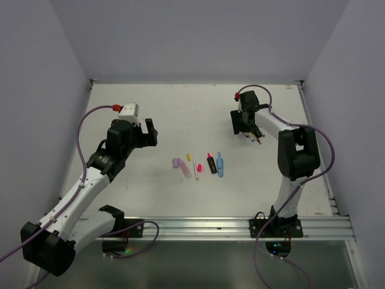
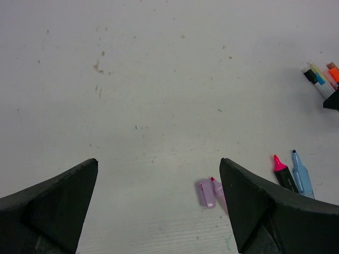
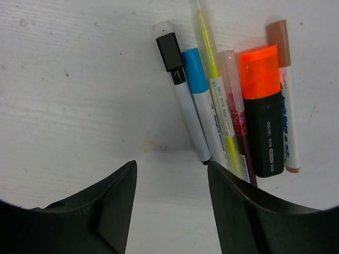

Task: Open the pen caps

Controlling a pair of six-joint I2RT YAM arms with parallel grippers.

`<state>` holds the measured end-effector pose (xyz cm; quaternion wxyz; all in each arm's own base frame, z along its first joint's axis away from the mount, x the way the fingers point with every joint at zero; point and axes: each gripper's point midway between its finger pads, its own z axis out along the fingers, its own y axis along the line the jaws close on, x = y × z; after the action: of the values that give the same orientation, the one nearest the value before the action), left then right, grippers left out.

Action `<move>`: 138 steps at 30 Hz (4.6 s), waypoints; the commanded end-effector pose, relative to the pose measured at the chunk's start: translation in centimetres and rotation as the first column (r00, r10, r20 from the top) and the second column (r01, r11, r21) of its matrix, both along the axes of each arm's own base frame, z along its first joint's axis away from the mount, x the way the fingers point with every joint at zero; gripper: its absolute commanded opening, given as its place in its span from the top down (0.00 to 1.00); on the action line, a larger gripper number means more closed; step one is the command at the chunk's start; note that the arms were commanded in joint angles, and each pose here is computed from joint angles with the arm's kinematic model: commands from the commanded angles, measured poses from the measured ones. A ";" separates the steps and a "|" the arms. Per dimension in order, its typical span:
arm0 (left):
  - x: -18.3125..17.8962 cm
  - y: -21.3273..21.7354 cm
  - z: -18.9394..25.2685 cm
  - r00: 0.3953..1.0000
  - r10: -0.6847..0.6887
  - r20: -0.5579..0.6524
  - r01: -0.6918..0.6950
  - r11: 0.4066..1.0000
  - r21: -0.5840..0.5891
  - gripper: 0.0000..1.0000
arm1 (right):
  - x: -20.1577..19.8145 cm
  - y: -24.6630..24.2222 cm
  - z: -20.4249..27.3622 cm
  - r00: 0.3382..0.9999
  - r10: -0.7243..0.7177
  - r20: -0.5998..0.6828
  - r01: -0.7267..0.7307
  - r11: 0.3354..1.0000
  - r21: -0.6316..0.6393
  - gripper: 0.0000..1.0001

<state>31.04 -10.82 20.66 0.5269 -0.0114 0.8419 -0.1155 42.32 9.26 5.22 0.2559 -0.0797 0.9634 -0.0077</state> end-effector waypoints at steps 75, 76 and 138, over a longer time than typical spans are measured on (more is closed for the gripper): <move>0.5 -5.5 0.8 0.978 -0.210 -0.007 0.201 0.945 -0.259 0.00 | -1.2 8.6 2.3 0.978 0.180 0.108 -0.202 0.944 0.259 1.00; 0.7 -6.0 1.3 0.976 -0.217 0.008 0.211 0.935 -0.285 0.00 | -1.7 10.2 3.1 0.968 0.208 0.143 -0.241 0.932 0.270 1.00; 1.2 -14.1 2.5 0.967 -0.243 0.079 0.250 0.836 -0.488 1.00 | -13.1 25.9 15.5 0.683 0.345 0.644 -0.675 0.634 0.377 0.59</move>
<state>31.92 -25.02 21.48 0.4617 -0.0399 0.7987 -0.3838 28.29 33.64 17.39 0.4680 -0.2743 0.7742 0.3261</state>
